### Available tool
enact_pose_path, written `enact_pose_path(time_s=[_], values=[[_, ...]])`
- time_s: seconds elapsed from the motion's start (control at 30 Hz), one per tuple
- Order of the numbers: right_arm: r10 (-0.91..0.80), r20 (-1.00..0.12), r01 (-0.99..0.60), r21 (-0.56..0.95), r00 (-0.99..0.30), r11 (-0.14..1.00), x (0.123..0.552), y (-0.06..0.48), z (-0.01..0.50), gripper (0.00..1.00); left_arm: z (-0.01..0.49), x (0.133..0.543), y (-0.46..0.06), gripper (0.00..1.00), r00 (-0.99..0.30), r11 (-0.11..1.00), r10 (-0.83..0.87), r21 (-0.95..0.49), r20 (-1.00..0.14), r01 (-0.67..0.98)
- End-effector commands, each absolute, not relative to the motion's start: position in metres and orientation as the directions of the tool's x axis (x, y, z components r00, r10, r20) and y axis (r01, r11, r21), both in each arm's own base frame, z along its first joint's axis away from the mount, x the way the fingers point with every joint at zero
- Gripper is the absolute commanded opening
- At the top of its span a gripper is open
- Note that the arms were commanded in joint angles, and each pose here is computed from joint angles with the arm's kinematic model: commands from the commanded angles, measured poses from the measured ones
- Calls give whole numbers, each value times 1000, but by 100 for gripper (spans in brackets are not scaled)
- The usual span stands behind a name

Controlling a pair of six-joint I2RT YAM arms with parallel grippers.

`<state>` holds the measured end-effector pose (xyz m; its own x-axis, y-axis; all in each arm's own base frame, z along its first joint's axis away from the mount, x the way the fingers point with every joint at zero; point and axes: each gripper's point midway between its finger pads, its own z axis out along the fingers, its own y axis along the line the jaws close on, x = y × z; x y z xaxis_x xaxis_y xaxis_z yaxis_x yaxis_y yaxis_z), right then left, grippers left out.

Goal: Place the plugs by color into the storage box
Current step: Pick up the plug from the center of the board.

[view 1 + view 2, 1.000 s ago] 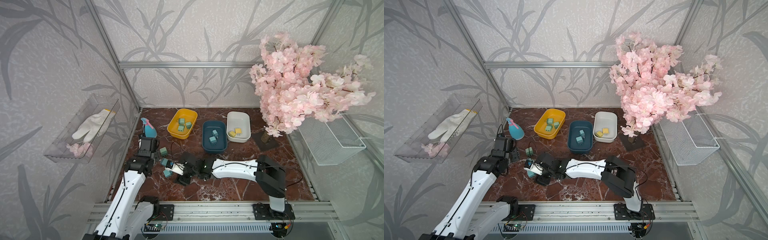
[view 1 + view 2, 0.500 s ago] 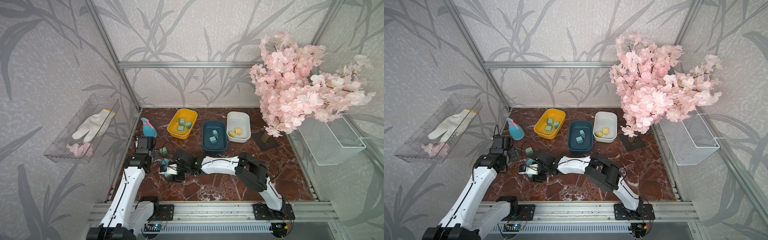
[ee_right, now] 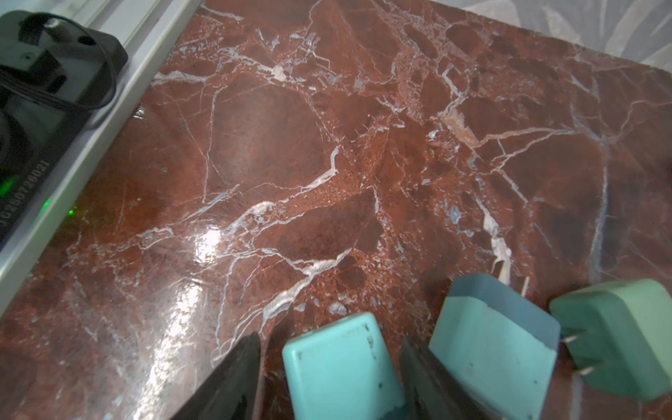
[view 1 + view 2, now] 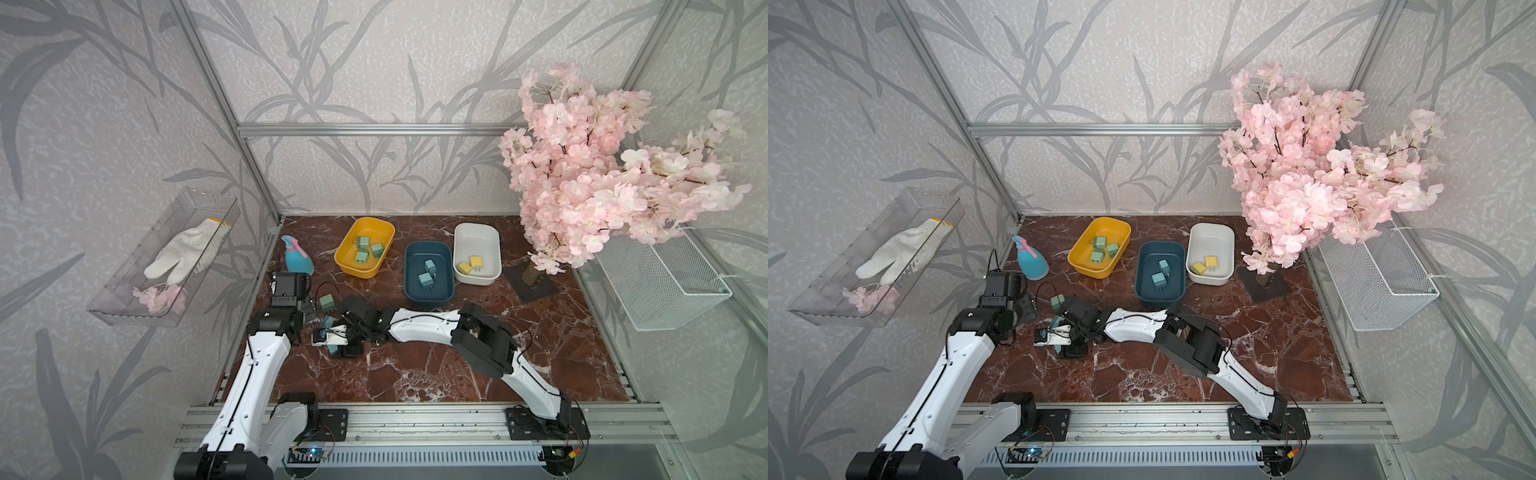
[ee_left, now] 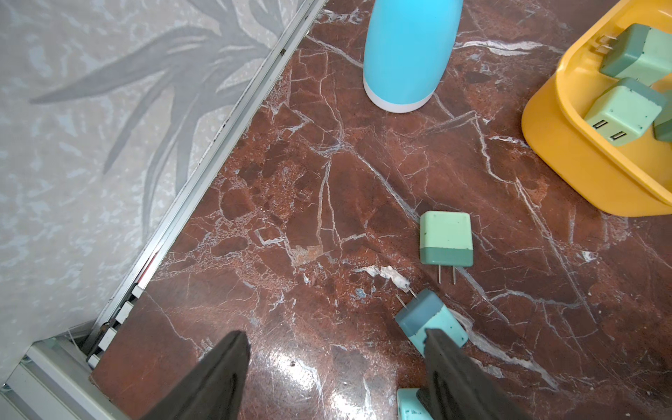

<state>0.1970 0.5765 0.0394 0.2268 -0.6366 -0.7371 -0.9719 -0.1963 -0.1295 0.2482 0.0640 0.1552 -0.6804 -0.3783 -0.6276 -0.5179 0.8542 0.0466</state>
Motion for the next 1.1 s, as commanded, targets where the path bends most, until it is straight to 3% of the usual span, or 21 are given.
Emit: enact_pose_path(time_s=[0.0,0.17,0.27,0.6,1.07], values=[[-644,-733,-970,-90,219,-227,194,574,36,61,157,248,65,79,-664,849,-387,33,-639,-527],[-669,-714,-971,-69,208,-228,190,565,30,56,158,249,63,79,-663,853,-384,28,-642,-521],[-683,-700,-975,-92,209,-204,196,561,26,61,157,249,61,79,-664,857,-384,20,-641,-515],[-707,-679,-979,-96,197,-181,202,566,14,64,156,251,56,79,-672,868,-381,5,-635,-497],[-680,-707,-981,-156,194,-118,205,550,40,45,158,252,55,79,-669,873,-371,4,-644,-488]])
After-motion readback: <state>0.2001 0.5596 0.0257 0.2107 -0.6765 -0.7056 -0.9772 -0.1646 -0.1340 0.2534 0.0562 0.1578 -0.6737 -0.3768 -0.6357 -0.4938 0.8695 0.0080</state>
